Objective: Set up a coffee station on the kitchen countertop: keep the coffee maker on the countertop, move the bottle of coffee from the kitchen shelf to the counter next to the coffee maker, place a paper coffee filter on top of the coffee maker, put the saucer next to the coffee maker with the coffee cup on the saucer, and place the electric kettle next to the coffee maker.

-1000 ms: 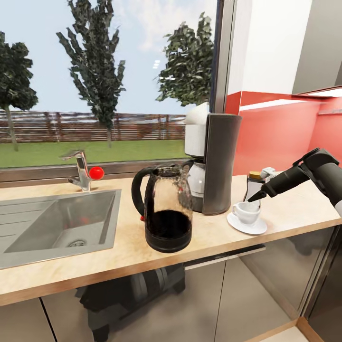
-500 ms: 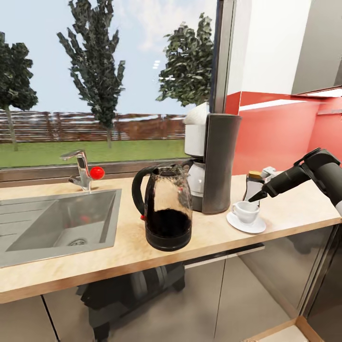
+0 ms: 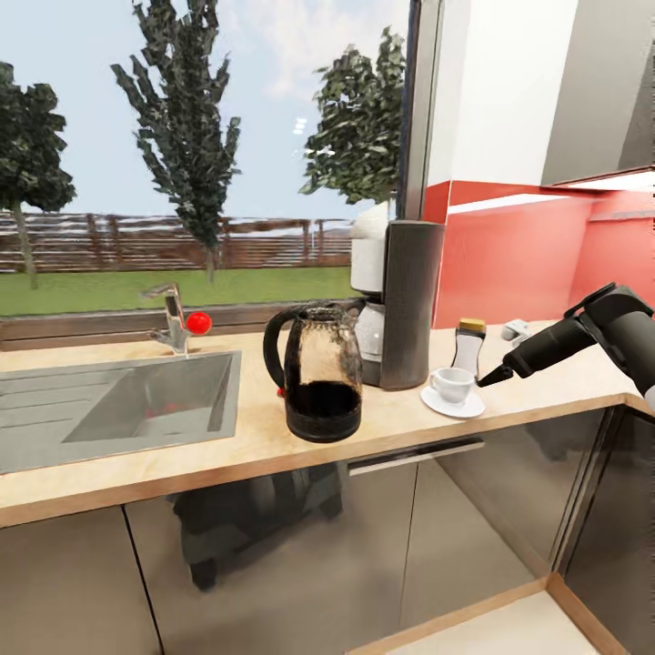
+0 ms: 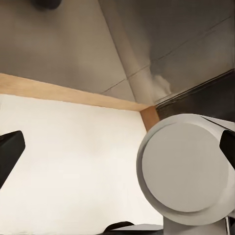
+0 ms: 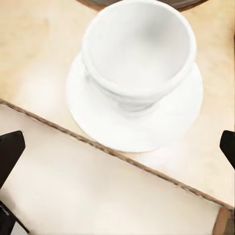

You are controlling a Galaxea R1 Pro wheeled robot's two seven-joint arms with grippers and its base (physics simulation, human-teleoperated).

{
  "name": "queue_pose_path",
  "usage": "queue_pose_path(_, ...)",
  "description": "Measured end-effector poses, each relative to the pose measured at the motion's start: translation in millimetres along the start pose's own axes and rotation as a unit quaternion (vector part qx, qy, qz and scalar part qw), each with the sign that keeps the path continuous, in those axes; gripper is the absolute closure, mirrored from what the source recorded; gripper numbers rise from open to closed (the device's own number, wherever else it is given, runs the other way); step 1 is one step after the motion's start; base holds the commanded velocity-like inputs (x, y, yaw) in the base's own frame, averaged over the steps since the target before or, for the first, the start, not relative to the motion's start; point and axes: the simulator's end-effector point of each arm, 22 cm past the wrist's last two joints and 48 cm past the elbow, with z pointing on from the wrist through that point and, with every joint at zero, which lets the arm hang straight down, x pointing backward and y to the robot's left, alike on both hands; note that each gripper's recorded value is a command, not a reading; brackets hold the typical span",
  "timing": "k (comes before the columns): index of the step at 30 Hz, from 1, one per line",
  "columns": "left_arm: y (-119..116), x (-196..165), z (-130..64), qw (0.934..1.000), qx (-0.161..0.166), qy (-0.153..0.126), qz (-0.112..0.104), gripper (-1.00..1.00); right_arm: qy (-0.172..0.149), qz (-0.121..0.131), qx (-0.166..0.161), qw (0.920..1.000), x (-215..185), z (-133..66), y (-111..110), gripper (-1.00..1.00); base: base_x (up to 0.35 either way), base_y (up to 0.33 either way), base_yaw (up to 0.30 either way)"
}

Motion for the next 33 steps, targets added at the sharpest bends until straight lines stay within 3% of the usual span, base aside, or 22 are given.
queue_pose_path(21,-1.5,1.6,1.6,1.0,0.001,0.0,-0.002,-1.0,-0.001,0.001,0.0,1.0,0.1,-0.4,-0.6,-1.0,-0.314,0.0,0.0)
queue_pose_path(29,-1.5,1.5,1.5,1.0,0.001,0.0,-0.002,-1.0,0.0,-0.001,0.001,1.0,0.7,-0.5,-0.8,-1.0,-0.063,0.0,0.0)
queue_pose_path(33,-1.6,1.5,1.5,1.0,0.001,0.0,-0.002,-1.0,0.005,-0.024,-0.002,0.9997,6.9,5.2,-0.8,-1.0,-0.012,0.0,0.0)
